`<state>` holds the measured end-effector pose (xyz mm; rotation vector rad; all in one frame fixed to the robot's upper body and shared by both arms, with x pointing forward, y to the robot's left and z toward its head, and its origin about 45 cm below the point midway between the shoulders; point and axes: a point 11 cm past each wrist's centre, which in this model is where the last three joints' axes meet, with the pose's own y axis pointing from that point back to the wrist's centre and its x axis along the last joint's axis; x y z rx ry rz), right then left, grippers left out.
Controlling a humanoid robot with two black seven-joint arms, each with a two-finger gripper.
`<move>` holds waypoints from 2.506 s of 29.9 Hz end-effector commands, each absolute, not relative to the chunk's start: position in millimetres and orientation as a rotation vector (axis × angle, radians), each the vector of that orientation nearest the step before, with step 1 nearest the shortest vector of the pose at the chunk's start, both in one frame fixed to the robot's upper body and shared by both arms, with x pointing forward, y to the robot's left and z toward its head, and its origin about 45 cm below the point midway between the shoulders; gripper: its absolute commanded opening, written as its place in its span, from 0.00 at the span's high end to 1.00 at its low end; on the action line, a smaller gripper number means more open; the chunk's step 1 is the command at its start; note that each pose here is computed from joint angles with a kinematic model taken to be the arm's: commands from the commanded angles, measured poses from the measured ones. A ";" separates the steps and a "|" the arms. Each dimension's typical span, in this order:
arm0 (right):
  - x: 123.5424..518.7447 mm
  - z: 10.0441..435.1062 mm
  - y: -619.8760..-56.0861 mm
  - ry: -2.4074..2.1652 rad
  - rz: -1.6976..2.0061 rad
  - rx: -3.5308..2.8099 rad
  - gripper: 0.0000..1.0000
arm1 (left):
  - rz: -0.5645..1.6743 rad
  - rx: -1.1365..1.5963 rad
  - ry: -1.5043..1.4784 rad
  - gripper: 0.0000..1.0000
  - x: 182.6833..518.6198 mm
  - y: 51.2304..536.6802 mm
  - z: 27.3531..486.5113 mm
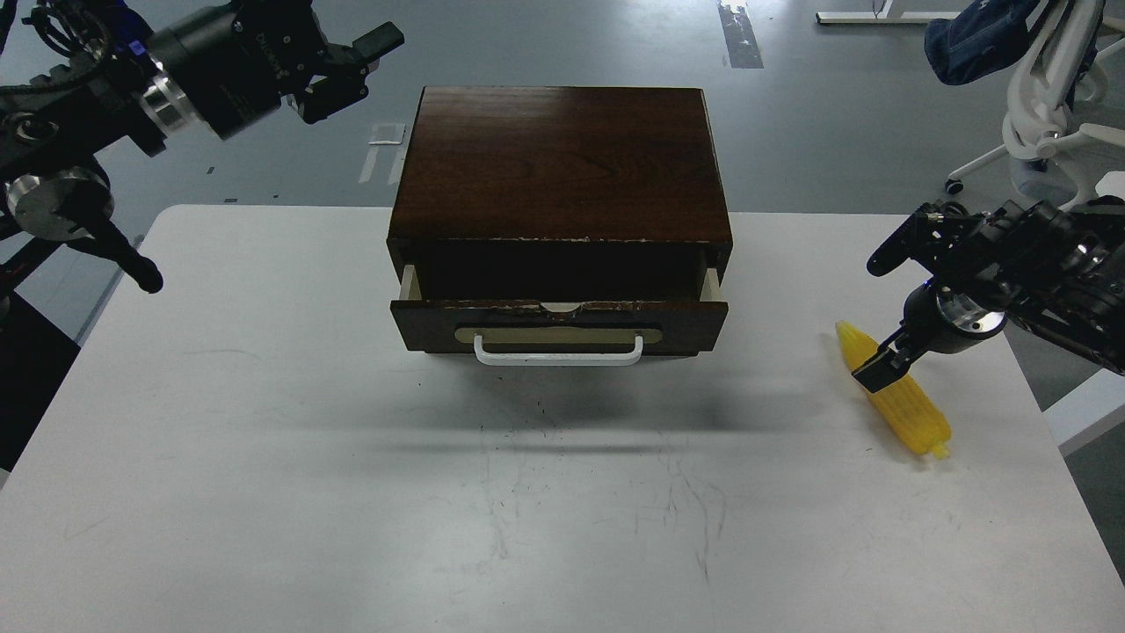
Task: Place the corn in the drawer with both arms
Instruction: 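Lower the right gripper over the yellow corn cob, then close the right gripper on the corn and lift it, then carry the corn with the right gripper over the open drawer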
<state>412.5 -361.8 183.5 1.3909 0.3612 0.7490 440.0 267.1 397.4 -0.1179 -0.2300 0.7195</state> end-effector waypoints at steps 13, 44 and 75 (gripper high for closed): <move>407.5 156.9 -363.3 0.374 0.731 1.385 0.00 | 0.722 -0.116 -0.231 0.01 439.9 268.4 397.7; 420.5 184.9 -349.2 0.333 0.848 1.413 1.00 | 0.728 -0.112 -0.237 0.01 439.8 272.1 399.4; 398.1 362.5 -27.1 0.724 1.637 1.216 1.00 | 0.761 -0.100 -0.265 0.01 437.1 291.4 410.2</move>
